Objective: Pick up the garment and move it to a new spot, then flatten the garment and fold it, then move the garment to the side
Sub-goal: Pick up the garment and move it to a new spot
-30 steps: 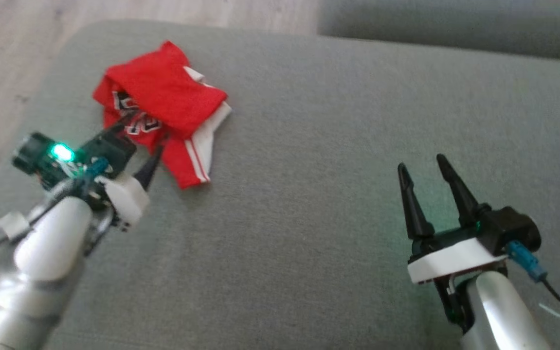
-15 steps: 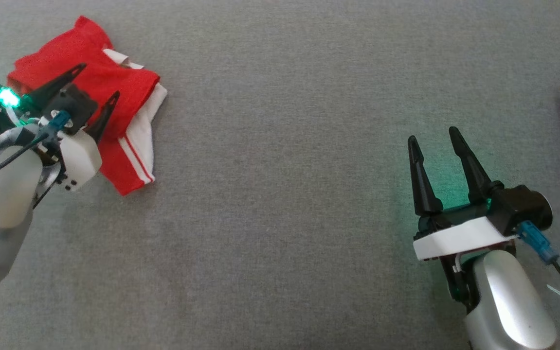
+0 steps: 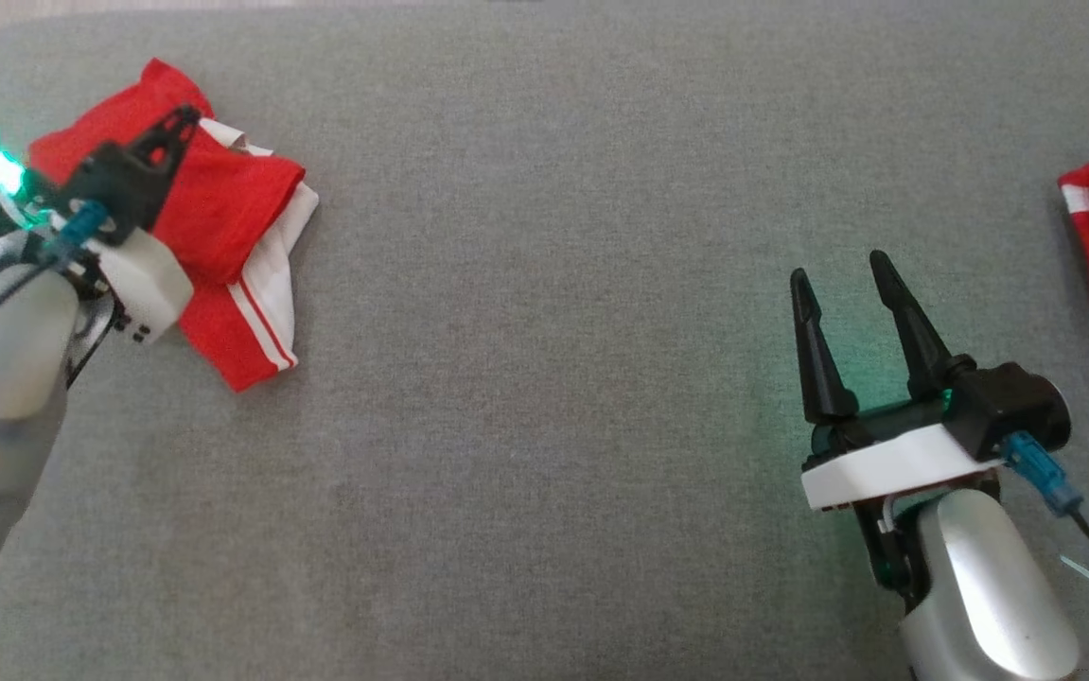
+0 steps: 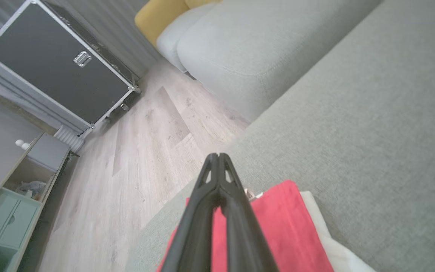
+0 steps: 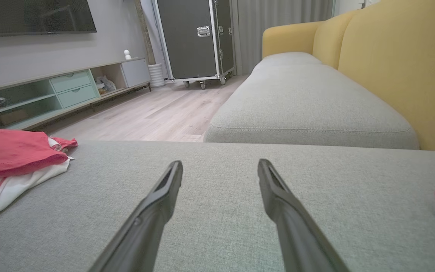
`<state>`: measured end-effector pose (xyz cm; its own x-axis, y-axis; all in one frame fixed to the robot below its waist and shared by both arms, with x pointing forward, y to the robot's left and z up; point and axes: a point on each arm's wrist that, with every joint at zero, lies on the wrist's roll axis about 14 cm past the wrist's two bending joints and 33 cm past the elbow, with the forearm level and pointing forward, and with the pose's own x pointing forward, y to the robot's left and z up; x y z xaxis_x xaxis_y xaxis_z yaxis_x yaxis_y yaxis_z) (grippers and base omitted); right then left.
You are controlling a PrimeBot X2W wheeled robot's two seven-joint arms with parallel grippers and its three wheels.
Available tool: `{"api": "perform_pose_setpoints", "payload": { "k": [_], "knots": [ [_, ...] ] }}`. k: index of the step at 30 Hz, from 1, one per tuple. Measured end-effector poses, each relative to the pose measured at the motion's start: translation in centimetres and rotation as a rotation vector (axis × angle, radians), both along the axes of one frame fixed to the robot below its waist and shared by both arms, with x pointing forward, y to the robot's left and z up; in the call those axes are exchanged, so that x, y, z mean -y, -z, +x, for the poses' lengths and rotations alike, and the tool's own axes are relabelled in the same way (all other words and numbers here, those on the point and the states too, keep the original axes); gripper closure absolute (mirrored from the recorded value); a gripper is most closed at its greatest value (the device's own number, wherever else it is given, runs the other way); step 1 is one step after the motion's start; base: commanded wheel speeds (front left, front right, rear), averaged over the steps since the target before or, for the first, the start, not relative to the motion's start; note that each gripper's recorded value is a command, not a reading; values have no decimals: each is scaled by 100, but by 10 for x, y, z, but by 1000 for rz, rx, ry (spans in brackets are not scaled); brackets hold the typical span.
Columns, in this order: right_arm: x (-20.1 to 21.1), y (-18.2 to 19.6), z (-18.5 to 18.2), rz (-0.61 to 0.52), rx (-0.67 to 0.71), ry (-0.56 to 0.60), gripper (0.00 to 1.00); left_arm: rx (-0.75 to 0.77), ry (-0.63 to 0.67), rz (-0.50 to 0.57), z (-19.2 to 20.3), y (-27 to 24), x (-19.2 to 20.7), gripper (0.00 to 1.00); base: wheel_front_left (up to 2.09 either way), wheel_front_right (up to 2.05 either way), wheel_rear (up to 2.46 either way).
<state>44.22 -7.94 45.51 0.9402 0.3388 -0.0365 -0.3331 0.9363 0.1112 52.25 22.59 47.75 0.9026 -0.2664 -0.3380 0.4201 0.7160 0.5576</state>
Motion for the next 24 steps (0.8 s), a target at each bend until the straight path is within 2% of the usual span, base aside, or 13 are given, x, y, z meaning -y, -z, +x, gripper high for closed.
{"api": "perform_pose_setpoints", "payload": {
  "k": [5,10,11,18,19,23,24],
  "knots": [
    [-5,-11,-6,8,21,-13,0,79,-54,-113,0,-30,0,100,0,0,0],
    [-6,-27,-14,9,60,-17,0,148,-132,-288,-24,-47,-3,100,0,0,0],
    [-6,-27,-14,9,60,-17,0,148,-132,-288,-24,-47,-3,100,0,0,0],
    [-14,-41,-36,14,85,-41,0,223,-255,-508,-90,-51,-11,100,0,0,0],
    [-19,-46,-40,14,99,-56,0,229,-286,-556,-112,-46,-10,100,0,0,0],
    [-32,-55,-49,19,120,-94,0,239,-371,-653,-156,-34,-10,100,0,0,0],
    [-35,-56,-51,18,125,-103,0,244,-396,-678,-166,-31,-11,78,0,0,0]
  ]
}}
